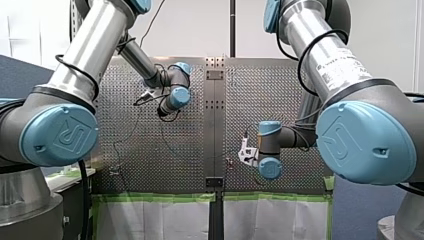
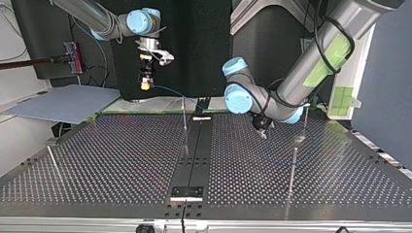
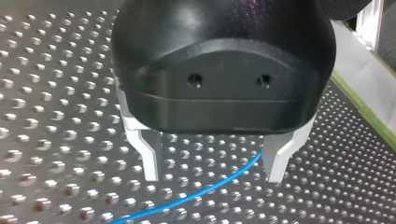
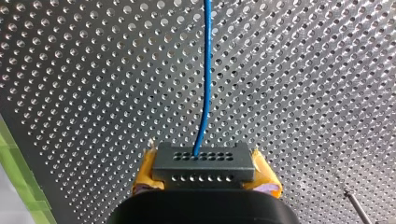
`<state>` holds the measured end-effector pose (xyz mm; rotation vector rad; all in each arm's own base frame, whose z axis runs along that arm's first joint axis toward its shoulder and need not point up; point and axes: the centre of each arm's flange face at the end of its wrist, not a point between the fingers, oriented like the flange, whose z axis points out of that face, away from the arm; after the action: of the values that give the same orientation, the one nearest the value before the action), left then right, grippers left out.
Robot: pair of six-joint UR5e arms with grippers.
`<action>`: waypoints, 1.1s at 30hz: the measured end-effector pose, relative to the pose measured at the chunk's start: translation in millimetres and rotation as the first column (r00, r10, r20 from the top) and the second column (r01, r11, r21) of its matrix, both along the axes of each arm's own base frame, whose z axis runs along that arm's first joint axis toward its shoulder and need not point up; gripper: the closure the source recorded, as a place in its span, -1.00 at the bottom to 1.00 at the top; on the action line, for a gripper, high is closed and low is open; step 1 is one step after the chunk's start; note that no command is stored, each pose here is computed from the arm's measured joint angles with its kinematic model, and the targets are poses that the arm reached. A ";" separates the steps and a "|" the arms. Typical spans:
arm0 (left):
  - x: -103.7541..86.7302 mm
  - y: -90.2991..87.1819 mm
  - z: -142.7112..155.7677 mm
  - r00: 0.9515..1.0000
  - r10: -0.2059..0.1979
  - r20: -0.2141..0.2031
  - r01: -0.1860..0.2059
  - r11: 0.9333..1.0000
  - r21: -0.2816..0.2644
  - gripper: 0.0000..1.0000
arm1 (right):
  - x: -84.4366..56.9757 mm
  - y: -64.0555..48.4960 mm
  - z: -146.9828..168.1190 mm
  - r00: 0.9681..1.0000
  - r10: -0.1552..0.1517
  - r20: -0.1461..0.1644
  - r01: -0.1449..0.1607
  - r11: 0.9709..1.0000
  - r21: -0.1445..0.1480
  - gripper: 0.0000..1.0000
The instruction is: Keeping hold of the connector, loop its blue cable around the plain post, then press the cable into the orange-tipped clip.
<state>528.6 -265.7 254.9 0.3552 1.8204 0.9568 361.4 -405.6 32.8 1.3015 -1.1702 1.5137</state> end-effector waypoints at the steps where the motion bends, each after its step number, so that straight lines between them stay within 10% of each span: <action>1: 0.9 0.9 -4.3 1.000 0.004 -0.007 -0.004 1.000 0.003 -1.00 | 0.2 0.1 0.0 1.000 0.000 0.000 0.000 1.000 0.000 1.00; 10: 12.2 22.6 -32.9 0.996 0.068 -0.051 -0.068 0.998 0.020 -1.00 | 0.4 0.8 -0.5 1.000 0.001 -0.003 -0.001 1.000 0.002 1.00; 33: 13.0 17.5 -65.6 0.996 0.034 -0.087 -0.036 0.999 -0.031 -1.00 | 0.3 0.7 -0.4 1.000 0.001 -0.006 -0.001 1.000 0.002 1.00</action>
<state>541.6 -248.2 189.4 0.3506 1.9244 0.9479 361.7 -404.9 32.3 1.3071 -1.1674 1.5087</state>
